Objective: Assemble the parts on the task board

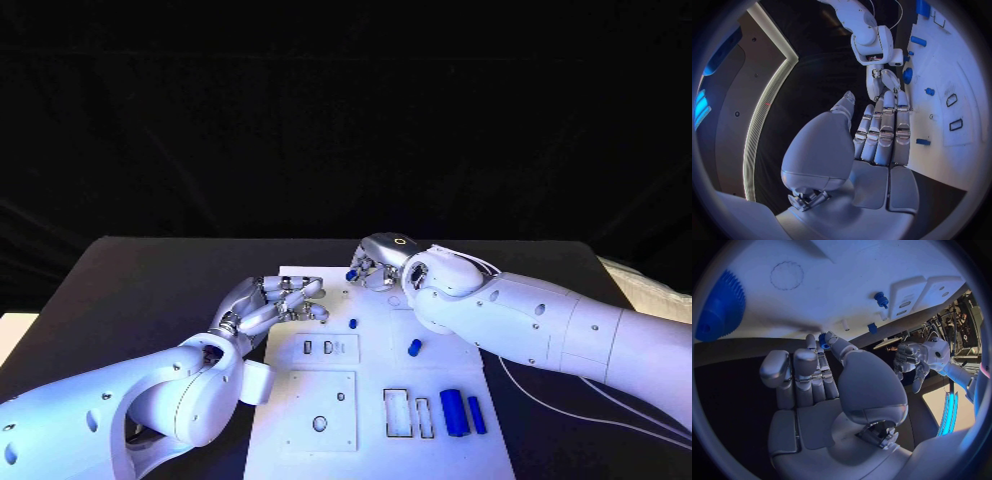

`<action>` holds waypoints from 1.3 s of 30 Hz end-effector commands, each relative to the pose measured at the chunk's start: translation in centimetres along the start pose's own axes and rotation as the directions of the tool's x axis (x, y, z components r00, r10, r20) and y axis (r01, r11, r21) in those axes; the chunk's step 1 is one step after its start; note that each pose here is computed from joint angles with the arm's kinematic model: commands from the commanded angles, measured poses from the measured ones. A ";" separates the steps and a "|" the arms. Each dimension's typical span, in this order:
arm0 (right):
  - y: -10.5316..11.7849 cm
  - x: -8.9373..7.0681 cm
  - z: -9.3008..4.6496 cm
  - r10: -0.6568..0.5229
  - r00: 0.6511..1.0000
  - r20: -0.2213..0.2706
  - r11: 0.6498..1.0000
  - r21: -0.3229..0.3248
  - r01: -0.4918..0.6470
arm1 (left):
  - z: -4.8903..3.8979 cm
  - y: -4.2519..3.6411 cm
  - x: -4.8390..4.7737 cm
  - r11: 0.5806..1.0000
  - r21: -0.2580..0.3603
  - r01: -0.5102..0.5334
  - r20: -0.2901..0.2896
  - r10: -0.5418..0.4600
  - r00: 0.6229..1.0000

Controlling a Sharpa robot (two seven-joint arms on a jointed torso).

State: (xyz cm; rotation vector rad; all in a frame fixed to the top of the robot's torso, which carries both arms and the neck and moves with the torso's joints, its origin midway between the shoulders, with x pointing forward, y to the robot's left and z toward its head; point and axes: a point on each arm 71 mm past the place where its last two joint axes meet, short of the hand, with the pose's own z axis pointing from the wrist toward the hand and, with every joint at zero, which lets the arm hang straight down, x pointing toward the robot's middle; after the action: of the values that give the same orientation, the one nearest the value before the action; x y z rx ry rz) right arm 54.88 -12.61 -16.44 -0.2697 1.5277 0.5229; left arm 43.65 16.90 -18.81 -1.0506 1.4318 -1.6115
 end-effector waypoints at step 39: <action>-8.4 -5.0 -7.4 0.263 0.965 0.000 0.935 0.246 -0.255 | 0.24 0.10 -0.51 1.000 0.007 0.003 -0.005 -0.003 1.000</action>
State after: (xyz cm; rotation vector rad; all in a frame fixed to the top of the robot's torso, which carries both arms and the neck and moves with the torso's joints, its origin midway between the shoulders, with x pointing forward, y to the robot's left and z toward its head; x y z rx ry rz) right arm 52.51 -23.85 -12.54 0.0719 1.5703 0.5446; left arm 44.09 17.47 -19.08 -1.0563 1.4282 -1.5918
